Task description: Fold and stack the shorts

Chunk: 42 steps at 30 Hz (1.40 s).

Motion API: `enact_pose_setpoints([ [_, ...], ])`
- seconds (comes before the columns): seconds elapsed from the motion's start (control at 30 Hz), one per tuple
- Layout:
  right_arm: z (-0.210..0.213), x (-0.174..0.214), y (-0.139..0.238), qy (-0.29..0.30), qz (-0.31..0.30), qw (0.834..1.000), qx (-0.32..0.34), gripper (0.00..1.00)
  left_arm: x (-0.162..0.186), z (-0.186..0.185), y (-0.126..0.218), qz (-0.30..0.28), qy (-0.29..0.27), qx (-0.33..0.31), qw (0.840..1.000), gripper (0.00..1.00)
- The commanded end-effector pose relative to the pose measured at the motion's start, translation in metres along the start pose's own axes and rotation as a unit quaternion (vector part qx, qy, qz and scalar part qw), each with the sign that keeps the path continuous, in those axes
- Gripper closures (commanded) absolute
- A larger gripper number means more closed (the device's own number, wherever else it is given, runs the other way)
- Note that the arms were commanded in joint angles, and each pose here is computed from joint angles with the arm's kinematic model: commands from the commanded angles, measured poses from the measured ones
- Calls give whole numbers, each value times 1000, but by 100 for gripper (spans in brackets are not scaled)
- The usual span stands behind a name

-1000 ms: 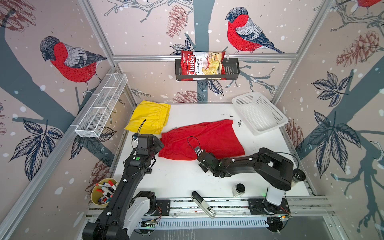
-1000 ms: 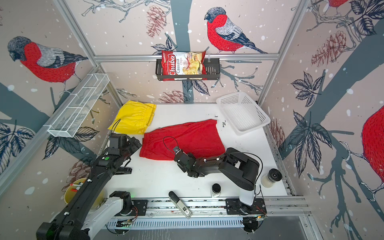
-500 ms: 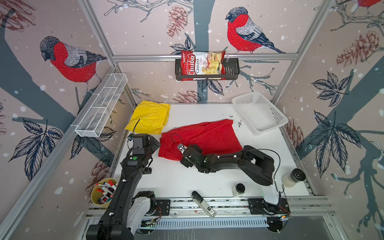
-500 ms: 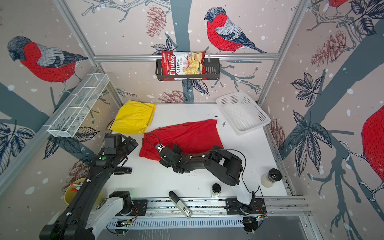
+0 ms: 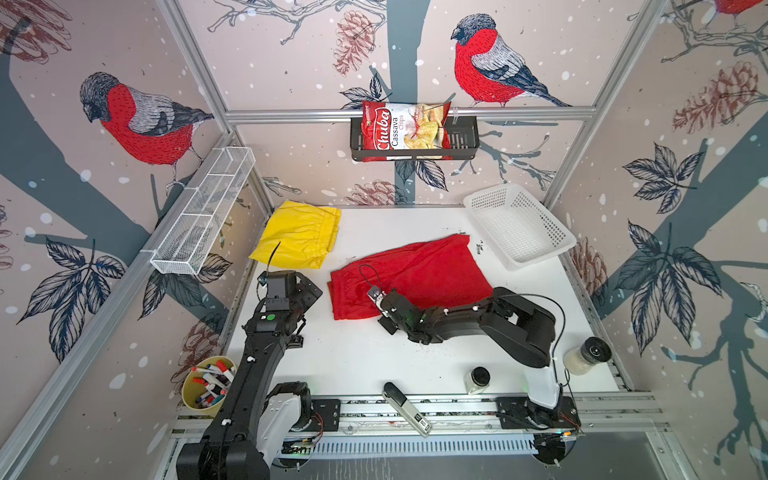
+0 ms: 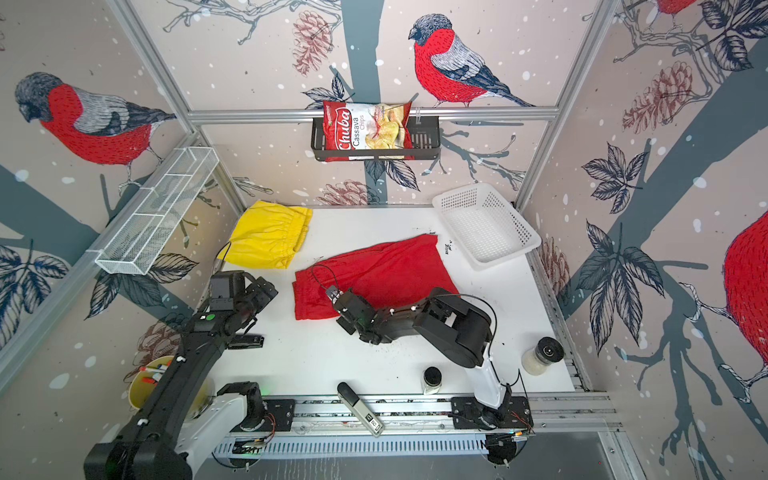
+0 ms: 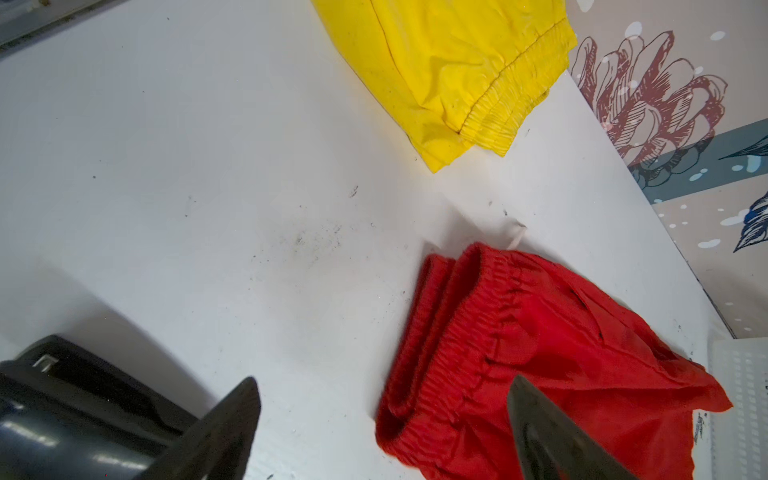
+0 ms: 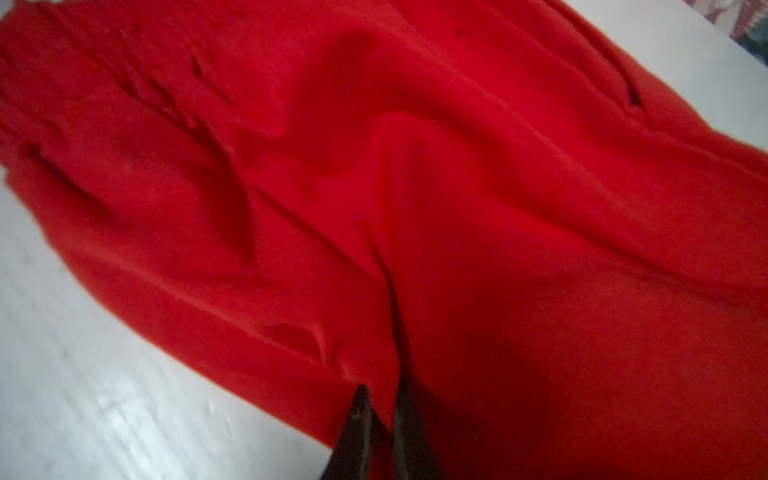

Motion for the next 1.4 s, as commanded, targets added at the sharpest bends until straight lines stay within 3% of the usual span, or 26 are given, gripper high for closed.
enact_pose_setpoints([
  [0.0, 6, 35, 15, -9, 53, 998, -10, 70, 4, -6, -7, 13, -2, 21, 1000, 9],
  [0.07, 2, 30, 26, -1, 49, 999, 4, 37, 8, -6, -12, 23, -2, 24, 999, 9],
  [0.2, -1, -21, 52, 38, -3, 998, 55, 11, 14, -7, -20, 43, 1, 26, 999, 8],
  [0.33, 10, -71, 57, 93, -60, 990, 90, 0, 20, -7, -25, 61, 0, 23, 998, 6],
  [0.4, 18, -88, 45, 118, -71, 986, 96, 1, 21, -6, -25, 65, -1, 21, 998, 4],
  [0.73, 59, -100, -13, 140, -92, 986, 26, 1, 34, 1, -40, 114, 10, 28, 993, 3],
  [0.8, 62, -98, -18, 127, -92, 988, 5, 13, 40, 2, -45, 130, 19, 31, 991, 3],
  [0.83, 63, -98, -19, 118, -93, 989, -6, 25, 43, 2, -48, 139, 23, 33, 989, 3],
  [0.87, 63, -97, -19, 105, -95, 990, -17, 50, 49, -1, -50, 155, 22, 46, 987, 3],
  [0.9, 63, -94, -20, 94, -97, 990, -26, 64, 55, -4, -54, 173, 21, 61, 983, 3],
  [0.93, 62, -93, -20, 86, -99, 991, -32, 69, 60, -5, -57, 188, 28, 71, 979, 3],
  [1.1, 59, -88, -15, 53, -110, 991, -47, 77, 84, -3, -75, 241, 70, 97, 963, 3],
  [1.37, 60, -87, -11, 22, -126, 989, -73, 81, 91, -18, -72, 230, 72, 127, 962, 3],
])
Point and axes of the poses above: each gripper's point midway between its finger pads, its own y axis back along the fingers, its own z axis along the line the jaws close on, x = y × z, the point moved 2 cm from there along y, back along the fingers, and after that the axes turned 15 degrees about y, right-handed, at the moved point
